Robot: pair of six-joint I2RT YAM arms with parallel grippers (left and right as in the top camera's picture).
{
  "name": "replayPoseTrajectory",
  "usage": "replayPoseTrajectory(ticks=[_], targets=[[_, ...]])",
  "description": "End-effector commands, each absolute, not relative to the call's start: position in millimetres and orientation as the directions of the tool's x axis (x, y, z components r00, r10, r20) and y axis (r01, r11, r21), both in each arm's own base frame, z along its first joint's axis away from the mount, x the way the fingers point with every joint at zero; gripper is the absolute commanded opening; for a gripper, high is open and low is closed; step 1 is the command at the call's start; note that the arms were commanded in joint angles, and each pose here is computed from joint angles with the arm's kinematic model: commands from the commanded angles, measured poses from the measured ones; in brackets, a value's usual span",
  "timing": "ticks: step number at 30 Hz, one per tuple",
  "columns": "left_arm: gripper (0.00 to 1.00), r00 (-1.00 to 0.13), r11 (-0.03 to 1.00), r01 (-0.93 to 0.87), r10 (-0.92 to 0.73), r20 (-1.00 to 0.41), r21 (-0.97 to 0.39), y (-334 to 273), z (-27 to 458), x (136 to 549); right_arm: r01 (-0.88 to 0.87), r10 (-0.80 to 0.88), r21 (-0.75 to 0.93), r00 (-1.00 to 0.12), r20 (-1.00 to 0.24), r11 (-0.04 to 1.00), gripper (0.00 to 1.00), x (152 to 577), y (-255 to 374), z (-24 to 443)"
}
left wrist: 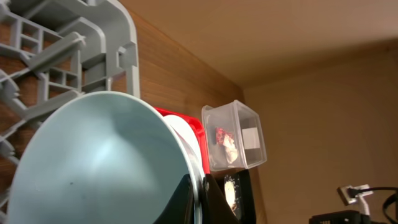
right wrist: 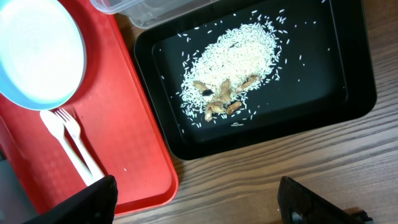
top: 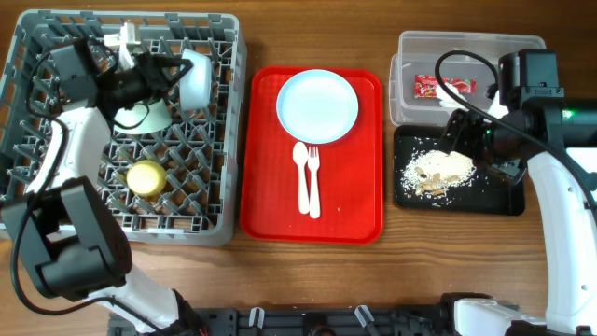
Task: Sort waste into correct bins and load items into the dishwasher rack
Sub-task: 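Place the blue bowl into the dish rack with left gripper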
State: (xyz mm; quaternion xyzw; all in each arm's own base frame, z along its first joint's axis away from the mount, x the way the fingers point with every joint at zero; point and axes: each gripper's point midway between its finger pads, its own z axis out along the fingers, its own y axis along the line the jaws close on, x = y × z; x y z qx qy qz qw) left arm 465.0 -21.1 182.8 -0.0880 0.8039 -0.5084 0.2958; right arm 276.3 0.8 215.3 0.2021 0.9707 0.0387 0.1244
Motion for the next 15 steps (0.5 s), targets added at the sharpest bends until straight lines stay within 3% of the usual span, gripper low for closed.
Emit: replayPoseTrajectory(ticks=[1, 4, 8, 9, 11, 12, 15], targets=[[0.04, -0.811, 0.481, 0.024, -0.503, -0.298, -0.876, 3.0, 143.2, 468.4, 0.379, 0.398, 0.122, -0.886, -0.238, 0.917, 0.83, 274.9, -0.9, 218.1], [0.06, -0.787, 0.492, -0.007, -0.539, -0.299, -0.87, 22.9, 141.0, 468.7, 0.379, 0.398, 0.122, -0.886, -0.238, 0.917, 0.83, 274.8, -0.9, 218.1], [0.3, -0.758, 0.49, -0.033, -0.58, -0.298, -0.871, 47.4, 141.0, 466.8, 0.379, 0.398, 0.122, -0.886, -0.237, 0.917, 0.83, 274.7, -0.9, 218.0], [0.39, -0.751, 0.49, -0.039, -0.589, -0.297, -0.871, 52.9, 141.0, 466.2, 0.379, 0.398, 0.122, -0.886, -0.237, 0.917, 0.83, 274.7, -0.9, 218.0], [0.89, -0.737, 0.486, -0.048, -0.607, -0.297, -0.872, 64.2, 141.8, 464.4, 0.379, 0.398, 0.121, -0.887, -0.234, 0.917, 0.83, 274.0, -0.9, 217.8], [1.0, -0.734, 0.481, -0.044, -0.61, -0.298, -0.876, 67.2, 144.0, 463.4, 0.379, 0.398, 0.12, -0.887, -0.234, 0.917, 0.83, 273.8, -0.9, 217.8], [1.0, -0.721, 0.481, -0.023, -0.616, -0.319, -0.877, 73.3, 156.5, 460.5, 0.38, 0.398, 0.12, -0.888, -0.232, 0.917, 0.83, 273.4, -0.8, 217.7]])
